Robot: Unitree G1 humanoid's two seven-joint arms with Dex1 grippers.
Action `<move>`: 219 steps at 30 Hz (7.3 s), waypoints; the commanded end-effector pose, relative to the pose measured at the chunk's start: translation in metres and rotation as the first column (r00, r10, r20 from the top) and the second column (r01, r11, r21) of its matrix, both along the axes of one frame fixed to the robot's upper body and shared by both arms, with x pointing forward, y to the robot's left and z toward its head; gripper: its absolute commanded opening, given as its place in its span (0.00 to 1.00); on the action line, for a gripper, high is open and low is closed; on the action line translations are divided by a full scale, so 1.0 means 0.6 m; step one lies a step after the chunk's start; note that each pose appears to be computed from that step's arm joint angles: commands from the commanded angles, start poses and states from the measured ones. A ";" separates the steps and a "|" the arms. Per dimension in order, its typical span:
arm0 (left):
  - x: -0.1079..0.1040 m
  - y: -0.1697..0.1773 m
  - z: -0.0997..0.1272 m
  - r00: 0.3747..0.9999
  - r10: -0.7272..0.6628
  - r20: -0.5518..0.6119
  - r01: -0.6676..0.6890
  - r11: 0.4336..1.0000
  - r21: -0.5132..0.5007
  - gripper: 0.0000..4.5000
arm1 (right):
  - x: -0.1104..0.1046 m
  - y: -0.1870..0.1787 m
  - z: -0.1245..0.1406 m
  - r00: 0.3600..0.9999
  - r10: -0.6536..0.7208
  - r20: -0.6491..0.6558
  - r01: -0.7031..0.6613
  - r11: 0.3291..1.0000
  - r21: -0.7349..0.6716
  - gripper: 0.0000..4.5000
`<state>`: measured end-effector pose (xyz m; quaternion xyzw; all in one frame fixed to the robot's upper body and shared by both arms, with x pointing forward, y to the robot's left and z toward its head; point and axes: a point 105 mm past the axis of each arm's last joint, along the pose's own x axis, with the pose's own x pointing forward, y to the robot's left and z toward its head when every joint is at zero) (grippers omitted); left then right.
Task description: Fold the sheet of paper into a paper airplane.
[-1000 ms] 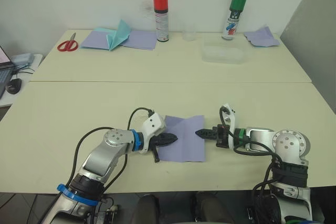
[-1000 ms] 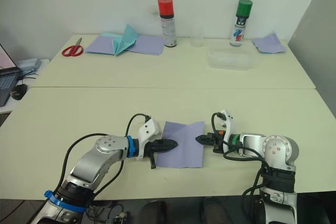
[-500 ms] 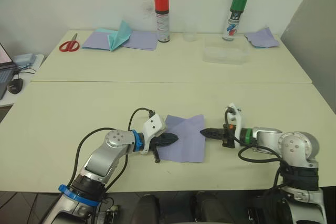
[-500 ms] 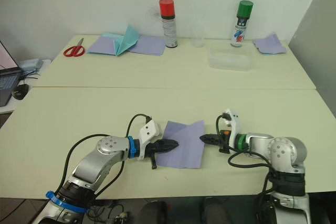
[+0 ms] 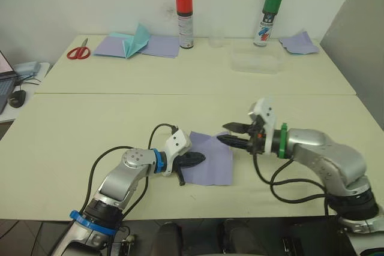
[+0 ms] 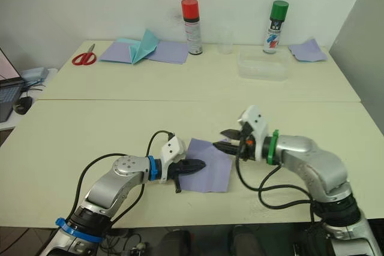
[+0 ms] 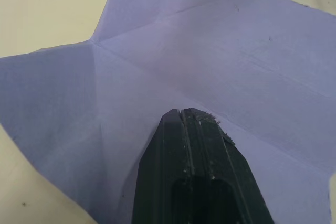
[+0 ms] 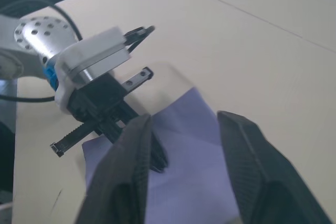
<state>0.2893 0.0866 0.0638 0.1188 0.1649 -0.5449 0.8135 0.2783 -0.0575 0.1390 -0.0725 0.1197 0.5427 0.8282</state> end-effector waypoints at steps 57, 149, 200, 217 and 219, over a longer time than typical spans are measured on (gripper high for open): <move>0.003 -0.010 -0.021 0.999 -0.033 -0.021 0.034 0.998 0.050 0.00 | 0.070 -0.061 -0.066 0.929 -0.348 -0.129 0.364 0.922 0.134 0.70; 0.090 -0.064 -0.002 0.993 0.029 0.111 -0.046 0.987 0.155 0.00 | 0.035 -0.008 -0.138 0.993 -0.102 0.062 0.113 0.971 -0.210 0.00; 0.078 -0.050 -0.036 0.997 -0.004 0.079 -0.015 0.971 0.240 0.00 | 0.060 -0.015 -0.108 0.977 -0.190 0.097 0.203 0.968 -0.148 0.02; 0.085 -0.051 -0.037 0.996 -0.001 0.086 -0.021 0.969 0.246 0.00 | 0.001 -0.083 -0.147 0.977 -0.214 -0.010 0.201 0.931 -0.304 0.02; 0.086 -0.050 -0.036 0.996 0.001 0.087 -0.023 0.969 0.247 0.00 | -0.009 -0.090 -0.145 0.976 -0.216 -0.033 0.197 0.932 -0.304 0.02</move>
